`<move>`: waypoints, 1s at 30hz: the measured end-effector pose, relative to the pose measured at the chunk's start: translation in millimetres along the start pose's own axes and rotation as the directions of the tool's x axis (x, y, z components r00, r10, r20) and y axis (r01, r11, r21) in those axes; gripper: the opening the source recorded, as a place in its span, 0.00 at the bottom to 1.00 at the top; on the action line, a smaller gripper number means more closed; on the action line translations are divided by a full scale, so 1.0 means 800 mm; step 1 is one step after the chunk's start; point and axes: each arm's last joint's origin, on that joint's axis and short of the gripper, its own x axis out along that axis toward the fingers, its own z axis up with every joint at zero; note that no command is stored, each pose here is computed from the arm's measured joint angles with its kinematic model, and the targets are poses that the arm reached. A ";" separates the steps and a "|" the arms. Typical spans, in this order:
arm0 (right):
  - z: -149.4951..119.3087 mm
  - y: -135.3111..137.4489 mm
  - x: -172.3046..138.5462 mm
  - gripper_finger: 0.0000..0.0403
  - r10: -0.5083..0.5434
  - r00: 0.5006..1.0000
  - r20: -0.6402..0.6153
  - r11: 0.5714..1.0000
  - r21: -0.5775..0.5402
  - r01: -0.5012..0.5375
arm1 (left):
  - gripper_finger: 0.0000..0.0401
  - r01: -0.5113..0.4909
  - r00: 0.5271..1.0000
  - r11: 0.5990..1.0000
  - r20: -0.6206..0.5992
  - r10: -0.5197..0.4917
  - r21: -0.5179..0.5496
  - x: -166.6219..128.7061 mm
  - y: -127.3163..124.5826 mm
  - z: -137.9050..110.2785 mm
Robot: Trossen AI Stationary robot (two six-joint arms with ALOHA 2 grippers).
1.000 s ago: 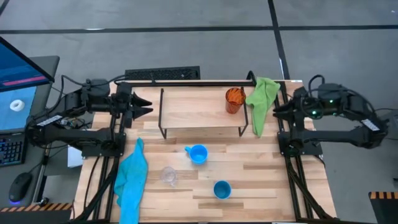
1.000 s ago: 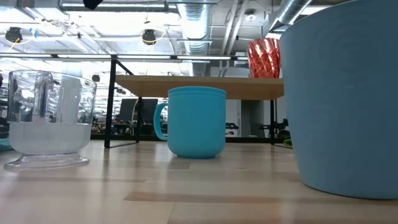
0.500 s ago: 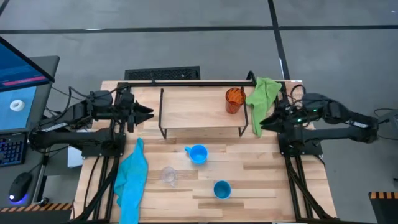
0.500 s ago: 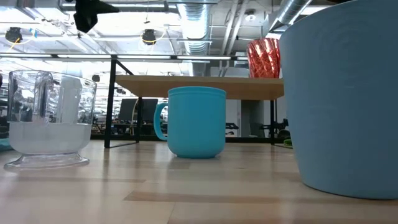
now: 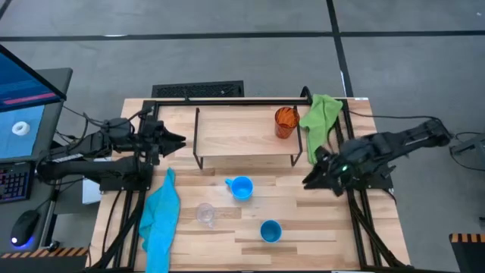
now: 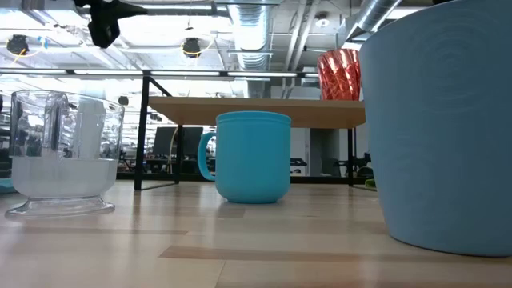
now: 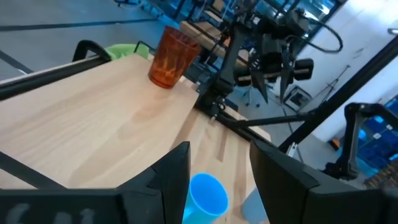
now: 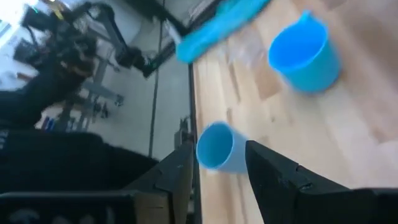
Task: Stack small to large cups/mugs on shelf
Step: Put the blue cup on the shelf
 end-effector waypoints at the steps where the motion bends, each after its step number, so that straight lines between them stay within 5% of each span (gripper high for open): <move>1: -0.002 0.002 0.009 0.42 0.002 1.000 -0.017 1.000 0.013 -0.002 | 0.39 0.002 1.000 1.000 -0.003 -0.002 0.002 0.000 0.000 0.000; 14: 0.002 0.042 0.108 0.42 -0.132 0.957 -0.259 0.984 0.081 0.158 | 0.39 0.056 0.998 0.998 -0.038 -0.055 0.029 0.000 -0.005 -0.003; 30: 0.003 0.050 0.203 0.44 -0.428 0.766 -0.480 0.883 -0.043 0.467 | 0.39 0.137 0.987 0.988 -0.094 -0.131 0.068 0.000 -0.007 -0.006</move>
